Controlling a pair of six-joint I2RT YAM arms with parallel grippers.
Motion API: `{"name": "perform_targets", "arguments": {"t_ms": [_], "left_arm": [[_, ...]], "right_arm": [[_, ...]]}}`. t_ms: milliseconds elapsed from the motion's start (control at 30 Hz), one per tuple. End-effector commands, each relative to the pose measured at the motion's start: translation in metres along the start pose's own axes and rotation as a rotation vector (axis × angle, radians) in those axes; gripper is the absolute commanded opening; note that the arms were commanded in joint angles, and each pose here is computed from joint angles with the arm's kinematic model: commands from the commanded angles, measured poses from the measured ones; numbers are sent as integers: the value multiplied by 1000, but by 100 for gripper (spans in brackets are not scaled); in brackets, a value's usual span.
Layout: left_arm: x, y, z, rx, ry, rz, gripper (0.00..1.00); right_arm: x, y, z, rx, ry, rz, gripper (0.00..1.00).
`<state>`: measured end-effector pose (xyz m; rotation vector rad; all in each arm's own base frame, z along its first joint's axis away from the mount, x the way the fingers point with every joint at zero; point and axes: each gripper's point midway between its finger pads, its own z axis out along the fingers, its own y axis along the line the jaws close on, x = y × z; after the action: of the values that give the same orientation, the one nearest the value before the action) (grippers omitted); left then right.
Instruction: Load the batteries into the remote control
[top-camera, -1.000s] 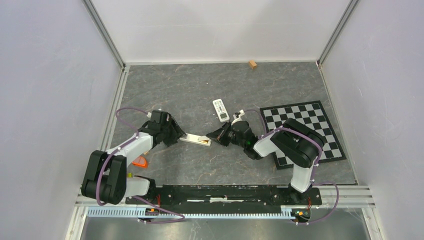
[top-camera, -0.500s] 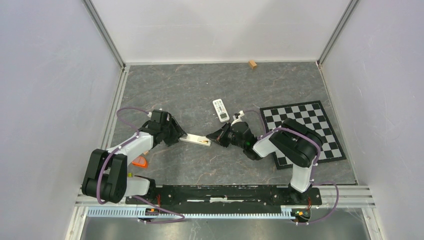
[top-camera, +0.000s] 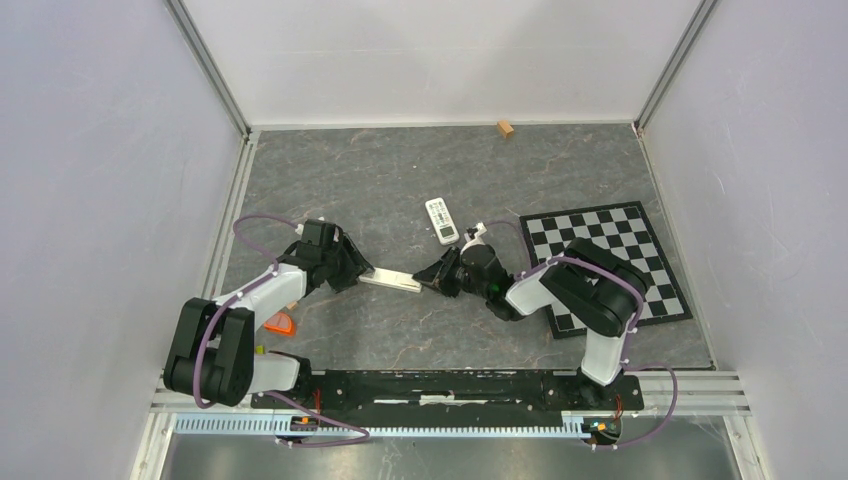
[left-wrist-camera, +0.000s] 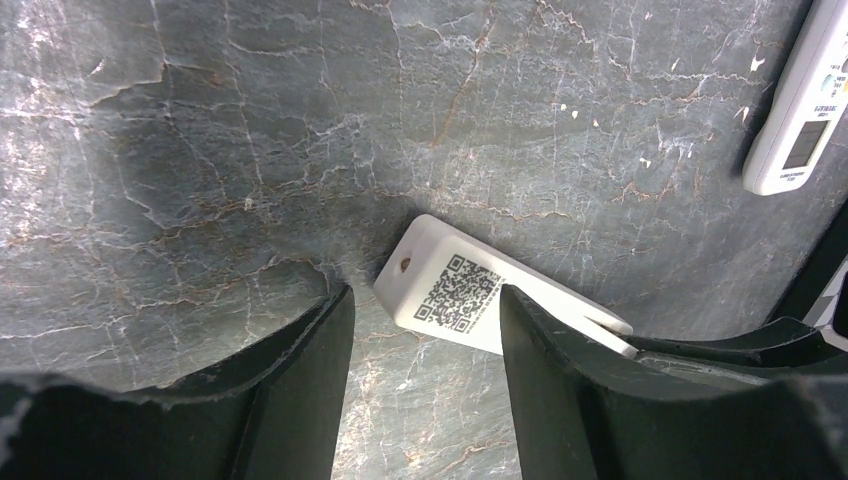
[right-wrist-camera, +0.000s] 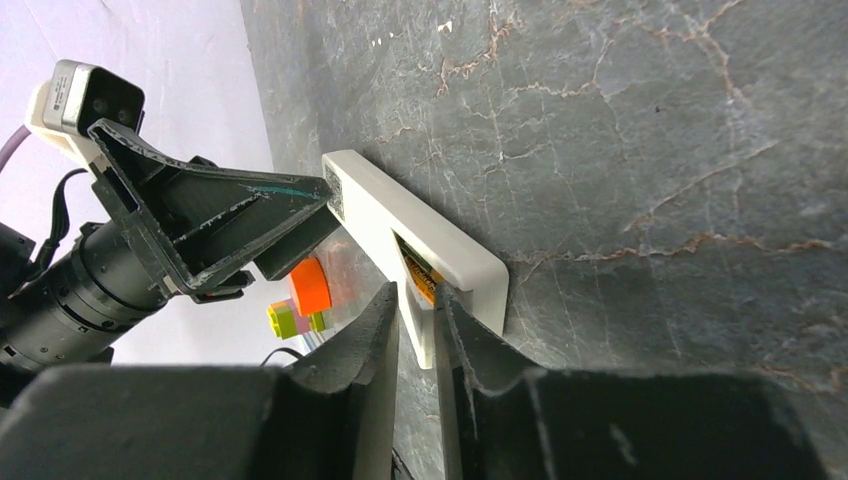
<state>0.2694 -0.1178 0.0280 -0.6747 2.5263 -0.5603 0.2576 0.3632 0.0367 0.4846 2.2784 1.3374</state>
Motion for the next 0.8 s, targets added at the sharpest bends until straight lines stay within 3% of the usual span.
{"name": "perform_targets", "arguments": {"t_ms": [0,467,767], "left_arm": [[-11,-7,-3,10,-34,-24,62],[-20,-6,-10,-20,-67,-8,64],[-21,-2,-9,-43,-66,30,75]], "right_arm": [[-4,5,-5,5,-13,-51,26],[-14,3,-19,33,-35,-102,34],[-8,1,-6,74,31,-194,45]]}}
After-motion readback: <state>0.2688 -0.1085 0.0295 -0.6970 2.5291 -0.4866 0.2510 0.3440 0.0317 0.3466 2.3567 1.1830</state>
